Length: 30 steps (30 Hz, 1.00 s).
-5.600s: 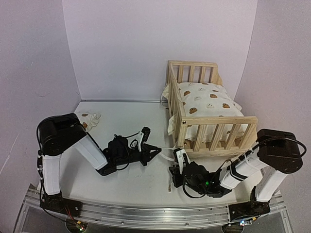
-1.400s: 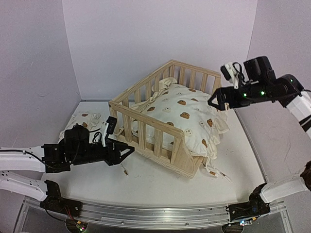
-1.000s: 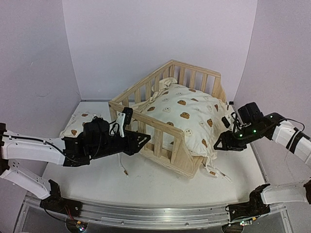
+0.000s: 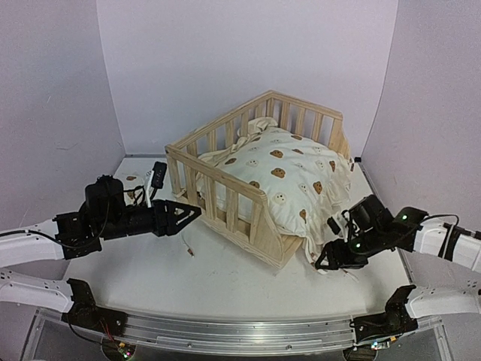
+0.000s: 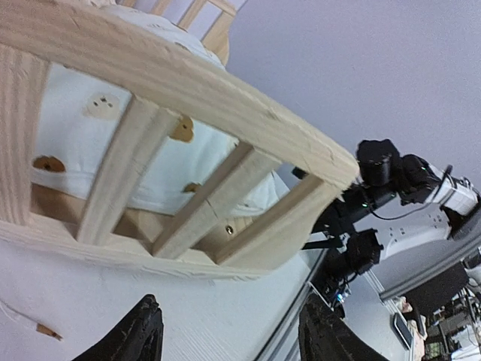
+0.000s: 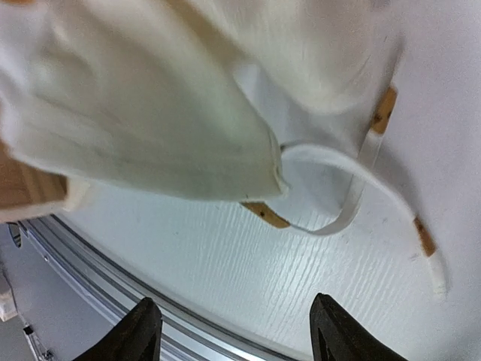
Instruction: Set up the pet bed
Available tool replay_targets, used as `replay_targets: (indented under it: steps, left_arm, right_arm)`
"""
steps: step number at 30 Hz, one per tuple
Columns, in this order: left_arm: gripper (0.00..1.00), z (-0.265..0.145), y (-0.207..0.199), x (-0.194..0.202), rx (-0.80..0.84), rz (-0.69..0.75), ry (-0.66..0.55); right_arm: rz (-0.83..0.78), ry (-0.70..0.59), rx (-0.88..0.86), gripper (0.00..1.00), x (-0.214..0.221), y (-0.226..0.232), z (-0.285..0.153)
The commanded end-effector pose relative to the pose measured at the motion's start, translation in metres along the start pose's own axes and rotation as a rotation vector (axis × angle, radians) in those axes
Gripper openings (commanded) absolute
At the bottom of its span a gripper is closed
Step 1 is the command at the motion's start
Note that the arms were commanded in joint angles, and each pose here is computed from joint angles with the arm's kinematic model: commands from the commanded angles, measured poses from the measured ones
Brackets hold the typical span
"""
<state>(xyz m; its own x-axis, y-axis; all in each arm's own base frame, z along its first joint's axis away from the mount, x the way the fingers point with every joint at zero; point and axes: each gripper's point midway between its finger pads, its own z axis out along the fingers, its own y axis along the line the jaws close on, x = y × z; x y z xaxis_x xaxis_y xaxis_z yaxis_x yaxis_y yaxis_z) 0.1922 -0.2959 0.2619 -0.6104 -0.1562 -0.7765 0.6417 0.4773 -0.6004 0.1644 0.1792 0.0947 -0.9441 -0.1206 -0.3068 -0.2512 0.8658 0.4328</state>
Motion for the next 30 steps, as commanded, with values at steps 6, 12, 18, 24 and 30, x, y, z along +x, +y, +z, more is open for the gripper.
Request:
replay_targets:
  steps: [6, 12, 18, 24, 30]
  left_arm:
    - [0.62, 0.002, -0.028, 0.026, 0.095, 0.019, 0.014]
    - [0.60, 0.010, -0.032, 0.031, 0.109, 0.051, 0.016]
    - [0.60, 0.008, -0.035, 0.037, 0.127, 0.067, 0.011]
    - [0.60, 0.008, -0.034, 0.039, 0.126, 0.072, 0.003]
    - [0.59, 0.016, -0.039, 0.036, 0.133, 0.118, 0.003]
  right_arm:
    - [-0.101, -0.305, 0.039, 0.71, -0.031, 0.012, 0.026]
    - [-0.186, -0.266, 0.140, 0.70, -0.026, -0.005, 0.052]
    - [-0.234, -0.252, 0.111, 0.62, -0.011, -0.002, 0.066]
    - [-0.193, -0.248, 0.101, 0.18, 0.006, -0.010, 0.071]
    - [-0.129, -0.303, -0.280, 0.00, -0.021, 0.088, 0.009]
